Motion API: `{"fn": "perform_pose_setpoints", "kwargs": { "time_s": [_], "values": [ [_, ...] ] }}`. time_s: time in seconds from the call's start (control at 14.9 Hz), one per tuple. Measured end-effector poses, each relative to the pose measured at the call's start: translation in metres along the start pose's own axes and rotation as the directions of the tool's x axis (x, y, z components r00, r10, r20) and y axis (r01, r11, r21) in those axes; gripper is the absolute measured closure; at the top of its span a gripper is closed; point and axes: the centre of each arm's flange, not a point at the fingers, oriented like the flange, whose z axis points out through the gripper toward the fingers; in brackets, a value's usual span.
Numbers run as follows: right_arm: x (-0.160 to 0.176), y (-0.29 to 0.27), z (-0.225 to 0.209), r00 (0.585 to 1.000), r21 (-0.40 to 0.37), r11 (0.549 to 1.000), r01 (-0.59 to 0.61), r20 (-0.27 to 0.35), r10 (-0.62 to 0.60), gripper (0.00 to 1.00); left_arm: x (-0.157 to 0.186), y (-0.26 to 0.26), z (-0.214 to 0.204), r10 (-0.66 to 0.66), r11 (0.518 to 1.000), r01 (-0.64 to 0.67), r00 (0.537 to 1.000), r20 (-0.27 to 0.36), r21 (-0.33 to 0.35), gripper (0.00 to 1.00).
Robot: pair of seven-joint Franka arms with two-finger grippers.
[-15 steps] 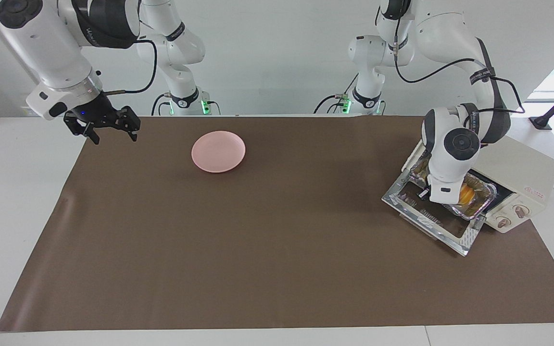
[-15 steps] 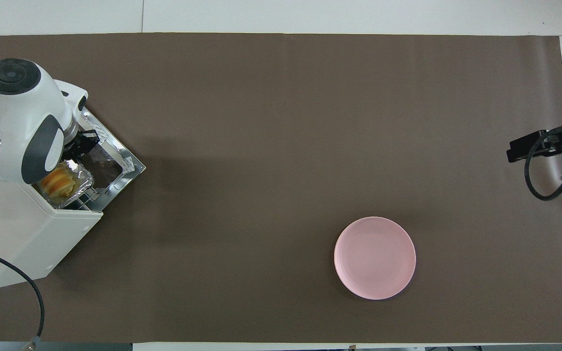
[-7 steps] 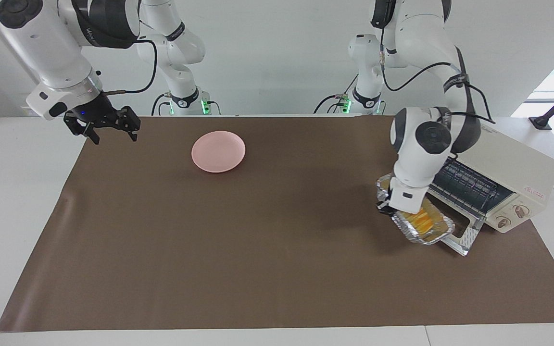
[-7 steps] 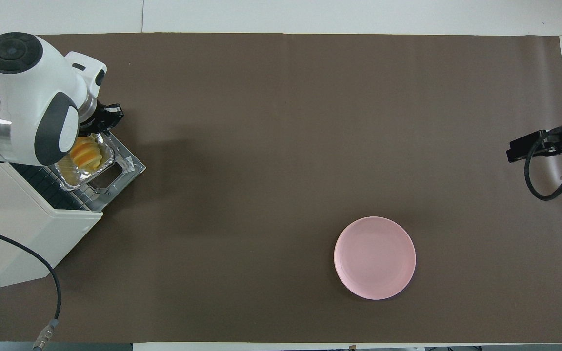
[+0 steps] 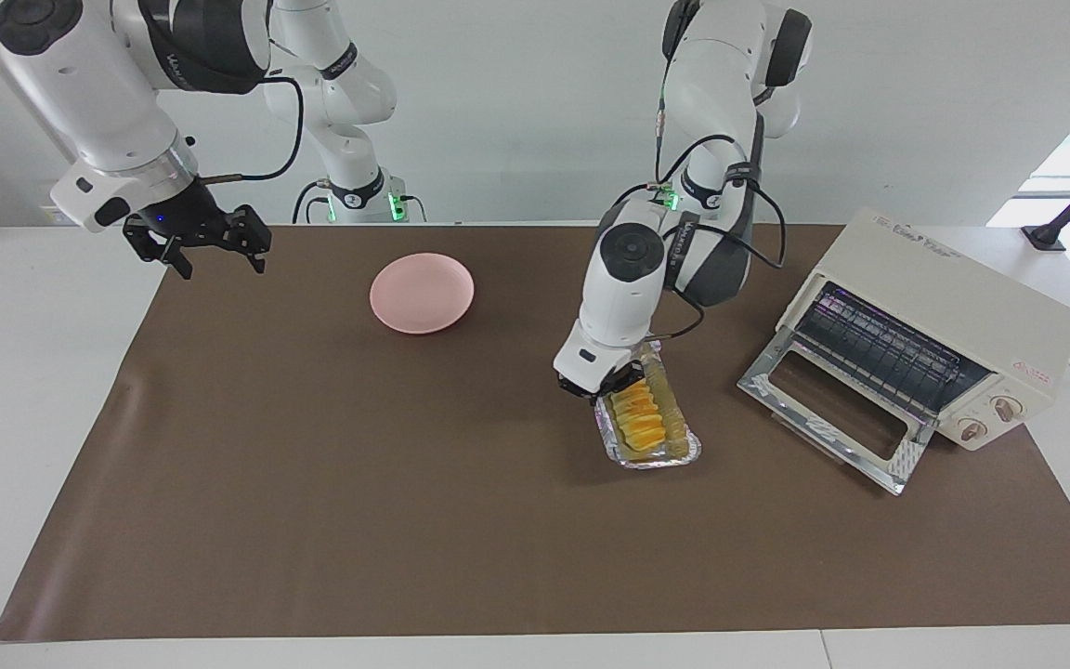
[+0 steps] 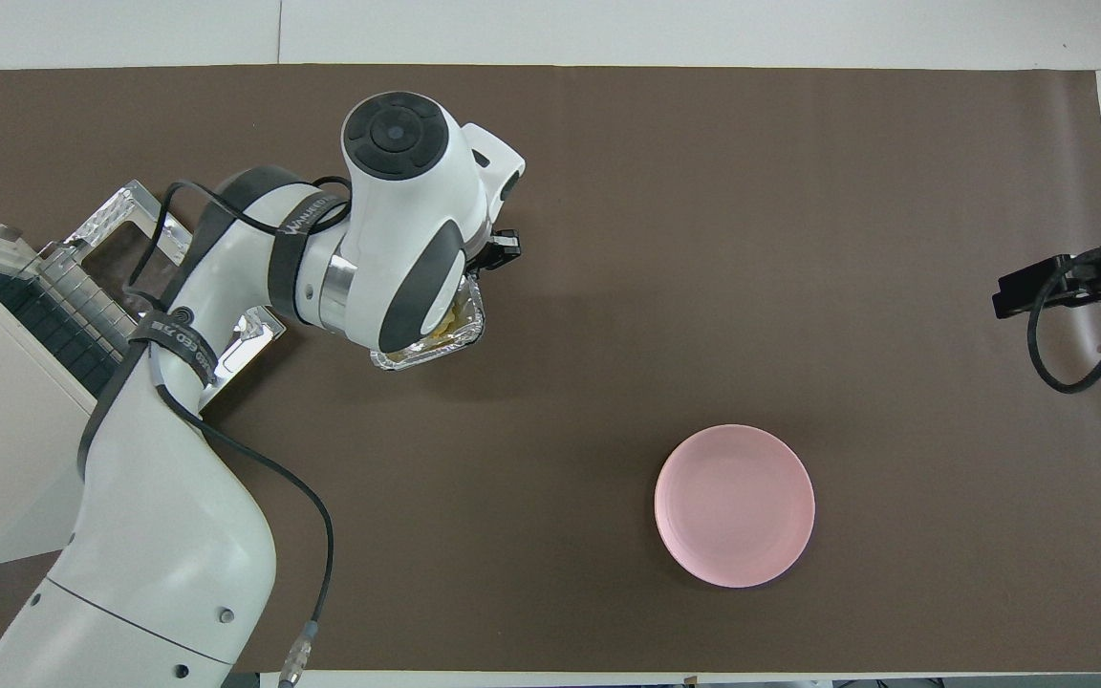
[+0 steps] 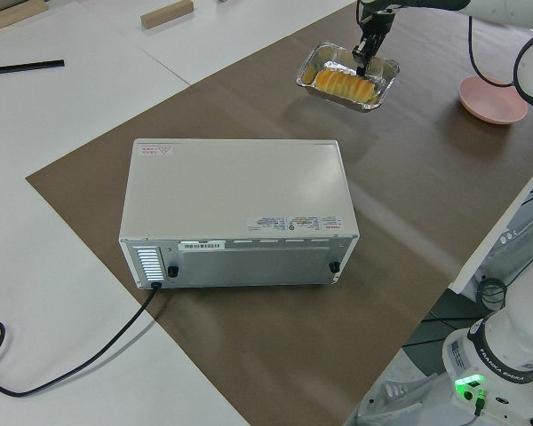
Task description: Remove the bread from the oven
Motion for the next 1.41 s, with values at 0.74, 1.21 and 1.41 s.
{"fn": "perform_pose_setpoints", "kwargs": {
  "time_s": [0.74,1.21,1.41],
  "values": [
    [0.000,0.000,0.000,1.000,0.000,1.000,0.000,0.000,0.000,0.00,-0.090,0.133,0.007,0.209,0.973,-0.215,0.975,-0.077,-0.082,0.99],
    [0.010,-0.021,0.004,0.998,-0.009,0.999,0.031,-0.057,-0.031,0.00,-0.098,0.132,0.033,0.257,0.963,-0.261,0.964,-0.064,-0.068,0.99],
    [0.019,-0.058,0.010,0.996,-0.012,0.999,0.042,-0.081,-0.043,0.00,-0.099,0.132,0.034,0.256,0.963,-0.261,0.964,-0.065,-0.071,0.93]
  ]
}}
